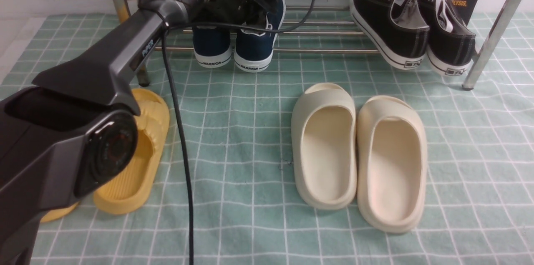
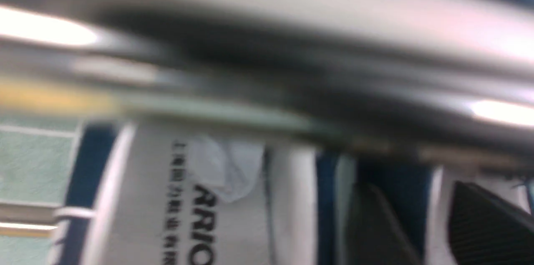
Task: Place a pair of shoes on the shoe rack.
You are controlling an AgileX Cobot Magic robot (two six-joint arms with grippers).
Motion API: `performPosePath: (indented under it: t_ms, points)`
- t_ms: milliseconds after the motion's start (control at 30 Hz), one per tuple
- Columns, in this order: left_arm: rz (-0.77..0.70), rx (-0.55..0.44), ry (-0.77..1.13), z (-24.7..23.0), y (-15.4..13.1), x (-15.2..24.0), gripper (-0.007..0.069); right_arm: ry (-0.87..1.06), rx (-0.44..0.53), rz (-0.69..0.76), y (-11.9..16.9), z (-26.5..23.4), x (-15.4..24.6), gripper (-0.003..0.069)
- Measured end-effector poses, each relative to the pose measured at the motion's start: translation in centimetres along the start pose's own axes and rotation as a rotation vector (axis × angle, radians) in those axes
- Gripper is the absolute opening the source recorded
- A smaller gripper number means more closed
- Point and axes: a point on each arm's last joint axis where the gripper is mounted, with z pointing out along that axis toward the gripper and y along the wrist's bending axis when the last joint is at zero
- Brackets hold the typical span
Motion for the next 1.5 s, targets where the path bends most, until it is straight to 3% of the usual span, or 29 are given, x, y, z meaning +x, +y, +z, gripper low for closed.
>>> performPosePath:
  t_ms: [100, 267, 400, 567, 767, 900, 1300, 1500]
  points:
    - [-0.003, 0.000, 0.011, -0.7, -0.2, -0.2, 0.0424, 0.000, 0.000, 0.000, 0.0, 0.0, 0.0, 0.0246]
    - [0.080, -0.035, 0.077, -3.7, -0.4, -1.0, 0.0440, 0.000, 0.000, 0.000, 0.0, 0.0, 0.0, 0.0246]
    - [0.155, -0.053, 0.118, -6.0, -0.5, -1.5, 0.0401, 0.000, 0.000, 0.000, 0.0, 0.0, 0.0, 0.0246]
    - [0.198, -0.084, 0.196, -8.1, -0.4, -1.6, 0.0268, 0.000, 0.000, 0.000, 0.0, 0.0, 0.0, 0.0246]
    - [0.232, -0.093, 0.251, -11.7, -0.5, -2.1, 0.0051, 0.000, 0.000, 0.000, 0.0, 0.0, 0.0, 0.0246]
    - [0.246, -0.052, 0.214, -14.3, -1.1, -3.0, -0.0011, 0.000, 0.000, 0.000, 0.0, 0.0, 0.0, 0.0246]
    - [0.250, 0.024, 0.077, -24.5, -0.5, -2.3, -0.0013, 0.000, 0.000, 0.000, 0.0, 0.0, 0.0, 0.0246]
    - [0.248, 0.106, -0.181, -30.0, 2.6, 3.2, -0.0013, 0.000, 0.000, 0.000, 0.0, 0.0, 0.0, 0.0246]
